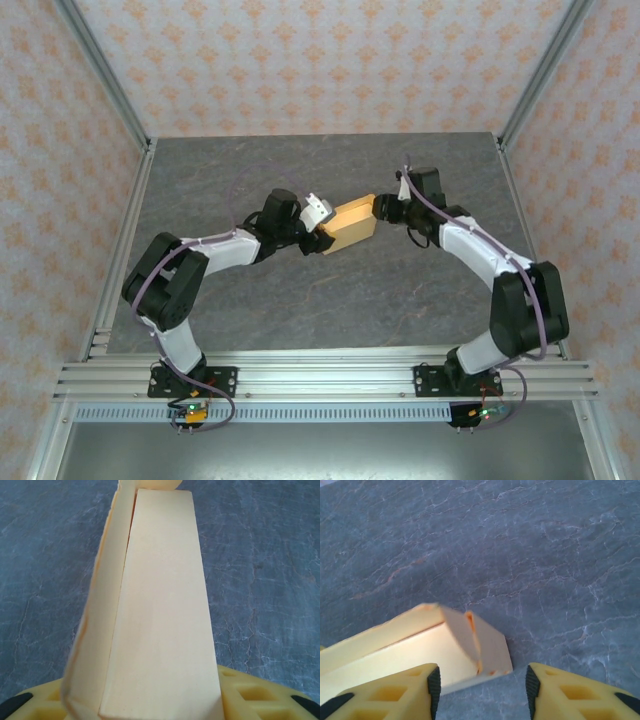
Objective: Fold the paper box
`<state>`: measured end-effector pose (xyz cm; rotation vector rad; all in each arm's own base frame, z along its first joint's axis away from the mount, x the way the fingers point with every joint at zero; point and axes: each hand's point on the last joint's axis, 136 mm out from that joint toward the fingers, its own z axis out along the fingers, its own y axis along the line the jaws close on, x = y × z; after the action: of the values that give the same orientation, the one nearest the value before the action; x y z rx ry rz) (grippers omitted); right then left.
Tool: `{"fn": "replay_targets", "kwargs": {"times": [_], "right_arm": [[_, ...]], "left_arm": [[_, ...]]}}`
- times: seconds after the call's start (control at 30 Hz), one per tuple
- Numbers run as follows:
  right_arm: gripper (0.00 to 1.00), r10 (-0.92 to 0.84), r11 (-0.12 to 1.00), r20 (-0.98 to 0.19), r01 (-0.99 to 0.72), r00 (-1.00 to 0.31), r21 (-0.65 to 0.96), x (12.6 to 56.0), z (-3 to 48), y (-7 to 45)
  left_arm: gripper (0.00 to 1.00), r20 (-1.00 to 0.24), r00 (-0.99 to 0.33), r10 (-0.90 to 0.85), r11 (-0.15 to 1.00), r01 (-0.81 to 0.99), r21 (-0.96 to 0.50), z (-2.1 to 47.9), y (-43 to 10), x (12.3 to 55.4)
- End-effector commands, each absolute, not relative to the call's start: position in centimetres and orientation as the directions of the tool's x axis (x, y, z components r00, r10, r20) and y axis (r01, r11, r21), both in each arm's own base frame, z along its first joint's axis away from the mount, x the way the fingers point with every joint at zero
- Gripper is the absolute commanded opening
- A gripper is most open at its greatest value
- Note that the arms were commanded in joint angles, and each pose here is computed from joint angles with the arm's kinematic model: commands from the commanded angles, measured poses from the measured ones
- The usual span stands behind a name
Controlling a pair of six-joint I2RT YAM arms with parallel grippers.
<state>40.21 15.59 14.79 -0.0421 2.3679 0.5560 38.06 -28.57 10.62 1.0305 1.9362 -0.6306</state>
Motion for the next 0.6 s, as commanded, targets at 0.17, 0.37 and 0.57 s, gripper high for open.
{"fn": "replay_targets", "kwargs": {"times": [0.17,0.37,0.57], "right_arm": [[0.42,0.005,0.887,-0.652,-0.297,-0.758,0.353,41.3,14.5,17.8],[0.29,-0.036,0.92,-0.66,-0.283,-0.75,0.272,42.7,13.6,17.0],[0.29,-0.065,0.926,-0.654,-0.29,-0.753,0.242,43.0,13.2,17.0]], "left_arm": [[0.47,-0.849,-0.289,0.443,0.463,0.884,-0.059,10.5,-29.0,38.5],[0.47,-0.845,-0.289,0.449,0.431,0.899,-0.078,10.4,-29.0,38.7],[0.47,-0.841,-0.29,0.457,0.42,0.904,-0.084,10.3,-28.8,39.0]]}}
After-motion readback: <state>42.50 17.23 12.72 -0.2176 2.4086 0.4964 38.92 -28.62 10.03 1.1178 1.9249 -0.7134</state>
